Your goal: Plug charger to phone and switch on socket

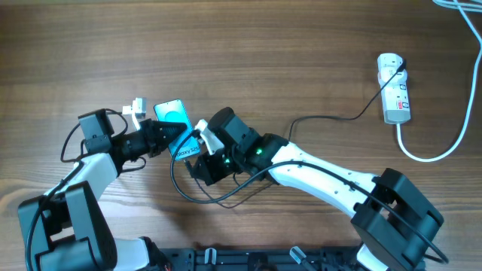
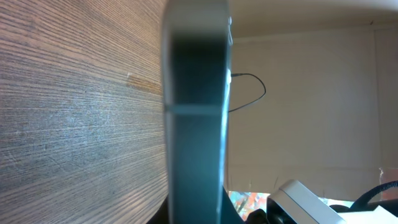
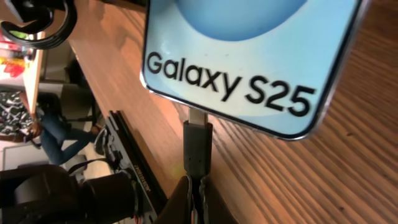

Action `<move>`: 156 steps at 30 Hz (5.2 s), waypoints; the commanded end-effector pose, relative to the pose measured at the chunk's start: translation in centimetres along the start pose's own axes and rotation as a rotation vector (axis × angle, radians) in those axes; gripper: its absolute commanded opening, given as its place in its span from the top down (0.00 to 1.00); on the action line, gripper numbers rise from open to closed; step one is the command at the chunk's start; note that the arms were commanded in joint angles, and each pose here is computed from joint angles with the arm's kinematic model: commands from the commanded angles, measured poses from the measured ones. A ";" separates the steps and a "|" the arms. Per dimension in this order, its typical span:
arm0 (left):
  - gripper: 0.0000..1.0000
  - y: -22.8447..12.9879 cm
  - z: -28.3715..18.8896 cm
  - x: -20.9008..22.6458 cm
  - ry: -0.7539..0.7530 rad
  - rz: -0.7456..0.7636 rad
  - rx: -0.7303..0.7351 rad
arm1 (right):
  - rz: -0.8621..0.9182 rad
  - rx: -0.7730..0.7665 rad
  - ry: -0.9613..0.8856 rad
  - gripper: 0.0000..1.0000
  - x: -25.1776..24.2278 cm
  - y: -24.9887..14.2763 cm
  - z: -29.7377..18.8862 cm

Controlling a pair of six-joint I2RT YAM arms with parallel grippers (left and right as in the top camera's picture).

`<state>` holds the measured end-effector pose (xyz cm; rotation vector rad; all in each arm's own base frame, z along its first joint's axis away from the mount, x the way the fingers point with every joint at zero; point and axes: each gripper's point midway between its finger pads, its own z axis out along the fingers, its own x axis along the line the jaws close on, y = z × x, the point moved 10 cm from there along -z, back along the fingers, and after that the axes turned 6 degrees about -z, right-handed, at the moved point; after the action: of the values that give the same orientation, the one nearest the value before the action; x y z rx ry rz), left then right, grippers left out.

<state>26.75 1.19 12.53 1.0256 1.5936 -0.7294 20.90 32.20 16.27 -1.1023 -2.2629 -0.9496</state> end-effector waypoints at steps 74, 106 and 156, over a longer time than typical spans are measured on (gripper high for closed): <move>0.96 0.0 -0.2 -1.0 -0.085 -0.056 0.039 | 0.056 -0.151 -0.285 0.96 3.3 0.5 -0.5; 0.96 0.0 -0.2 -1.1 -0.091 -0.056 0.043 | 0.093 -0.085 -0.199 0.96 3.4 0.2 -0.6; 0.96 -0.1 -0.2 -1.2 -0.111 -0.048 0.056 | 0.065 -0.192 -0.293 0.96 2.9 1.2 -0.8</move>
<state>26.89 1.17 13.21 0.9617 1.5690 -0.8244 18.96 33.23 18.98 -1.4034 -2.3659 -0.9743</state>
